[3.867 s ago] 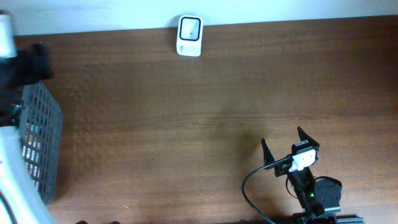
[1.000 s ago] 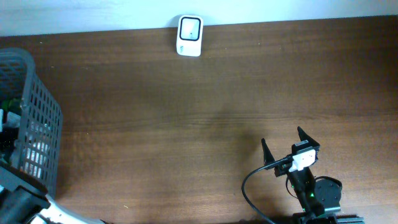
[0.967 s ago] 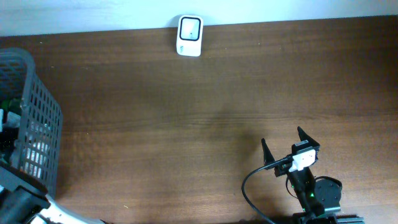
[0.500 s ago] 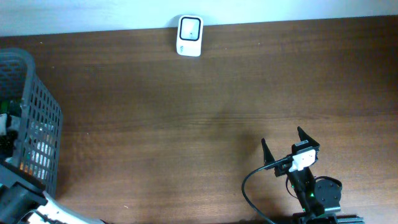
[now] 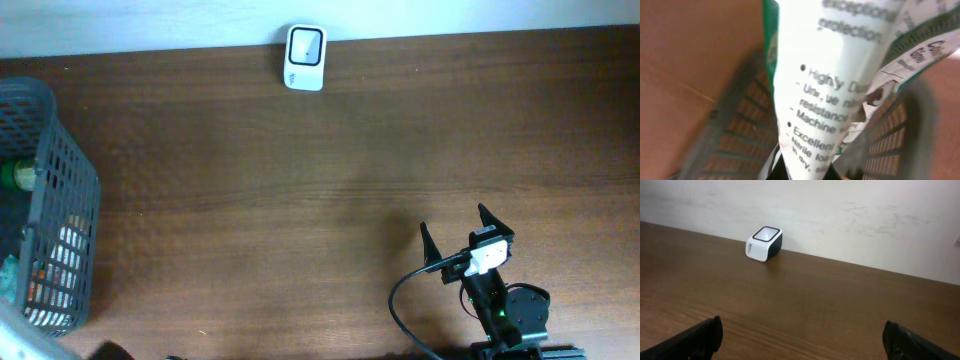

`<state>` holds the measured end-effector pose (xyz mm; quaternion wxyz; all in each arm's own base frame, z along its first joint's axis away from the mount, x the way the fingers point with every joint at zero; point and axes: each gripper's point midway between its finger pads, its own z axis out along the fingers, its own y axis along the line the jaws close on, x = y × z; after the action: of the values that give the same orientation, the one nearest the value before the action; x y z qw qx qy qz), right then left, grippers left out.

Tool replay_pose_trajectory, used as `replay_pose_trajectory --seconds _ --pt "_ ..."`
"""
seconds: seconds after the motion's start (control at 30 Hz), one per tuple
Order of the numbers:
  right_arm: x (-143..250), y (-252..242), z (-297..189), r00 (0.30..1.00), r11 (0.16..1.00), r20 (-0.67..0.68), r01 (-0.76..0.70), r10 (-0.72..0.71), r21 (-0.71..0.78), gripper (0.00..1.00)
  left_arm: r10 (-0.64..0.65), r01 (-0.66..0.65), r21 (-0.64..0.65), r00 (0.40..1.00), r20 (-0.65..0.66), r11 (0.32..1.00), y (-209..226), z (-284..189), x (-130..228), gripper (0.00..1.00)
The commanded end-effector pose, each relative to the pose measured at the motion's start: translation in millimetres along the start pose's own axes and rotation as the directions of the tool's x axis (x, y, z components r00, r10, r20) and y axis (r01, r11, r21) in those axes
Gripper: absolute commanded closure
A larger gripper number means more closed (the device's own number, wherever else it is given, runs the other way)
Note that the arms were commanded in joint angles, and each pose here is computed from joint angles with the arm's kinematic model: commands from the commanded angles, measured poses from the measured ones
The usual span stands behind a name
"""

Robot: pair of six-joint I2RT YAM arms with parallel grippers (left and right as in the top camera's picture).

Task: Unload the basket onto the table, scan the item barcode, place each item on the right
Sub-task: 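Lift the green wipes pack out and place it on the table center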

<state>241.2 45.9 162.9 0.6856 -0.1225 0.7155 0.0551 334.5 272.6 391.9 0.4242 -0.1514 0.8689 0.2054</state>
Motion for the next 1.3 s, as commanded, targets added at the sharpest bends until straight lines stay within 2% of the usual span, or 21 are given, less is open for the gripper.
replay_pose_trajectory --seconds 0.0,0.07,0.17,0.27,0.33,0.4,0.47,0.57,0.67,0.77,0.97,1.07,1.23,1.27 --pt "1 1 0 1.000 1.000 0.000 -0.003 0.003 -0.001 0.02 -0.179 0.167 0.077 0.962 0.207 0.983 -10 -67 -41 1.00" --pt "1 1 0 1.000 1.000 0.000 -0.003 0.003 -0.001 0.02 -0.243 0.174 0.254 0.931 0.271 0.951 -39 -97 -59 1.00" --pt "1 1 0 1.000 1.000 0.000 -0.003 0.003 -0.001 0.02 -0.260 0.098 0.491 0.926 0.273 0.866 -96 -129 -67 1.00" --pt "1 1 0 1.000 1.000 0.000 -0.003 0.003 -0.001 0.02 -0.182 0.048 0.660 0.974 0.137 0.750 -176 -135 -43 1.00" --pt "1 1 0 1.000 1.000 0.000 -0.003 0.003 -0.001 0.02 -0.110 0.044 0.709 0.993 0.047 0.704 -215 -130 -21 1.00" --pt "1 1 0 1.000 1.000 0.000 -0.003 0.003 -0.001 0.02 -0.057 0.115 0.691 0.993 -0.106 0.713 -251 -111 13 1.00" --pt "1 1 0 1.000 1.000 0.000 -0.003 0.003 -0.001 0.02 -0.015 0.147 0.674 0.980 -0.197 0.724 -278 -96 38 1.00" --pt "1 1 0 1.000 1.000 0.000 -0.003 0.003 -0.001 0.02 0.059 0.200 0.691 0.942 -0.331 0.695 -335 -74 86 1.00" --pt "1 1 0 1.000 1.000 0.000 -0.003 0.003 -0.001 0.02 0.057 0.313 0.655 0.876 -0.479 0.687 -379 -56 130 1.00" --pt "1 1 0 1.000 1.000 0.000 -0.003 0.003 -0.001 0.02 0.011 0.452 0.553 0.767 -0.641 0.700 -419 -38 177 1.00" --pt "1 1 0 1.000 1.000 0.000 -0.003 0.003 -0.001 0.02 -0.029 0.548 0.364 0.580 -0.814 0.753 -474 -20 255 1.00" --pt "1 1 0 1.000 1.000 0.000 -0.003 0.003 -0.001 0.02 -0.016 0.543 0.346 0.554 -0.833 0.765 -496 -14 276 1.00" --pt "1 1 0 1.000 1.000 0.000 -0.003 0.003 -0.001 0.02 0.000 0.488 0.330 0.561 -0.828 0.808 -502 -6 298 0.99" --pt "1 1 0 1.000 1.000 0.000 -0.003 0.003 -0.001 0.02 0.000 0.482 0.330 0.565 -0.825 0.812 -502 -6 299 0.85"
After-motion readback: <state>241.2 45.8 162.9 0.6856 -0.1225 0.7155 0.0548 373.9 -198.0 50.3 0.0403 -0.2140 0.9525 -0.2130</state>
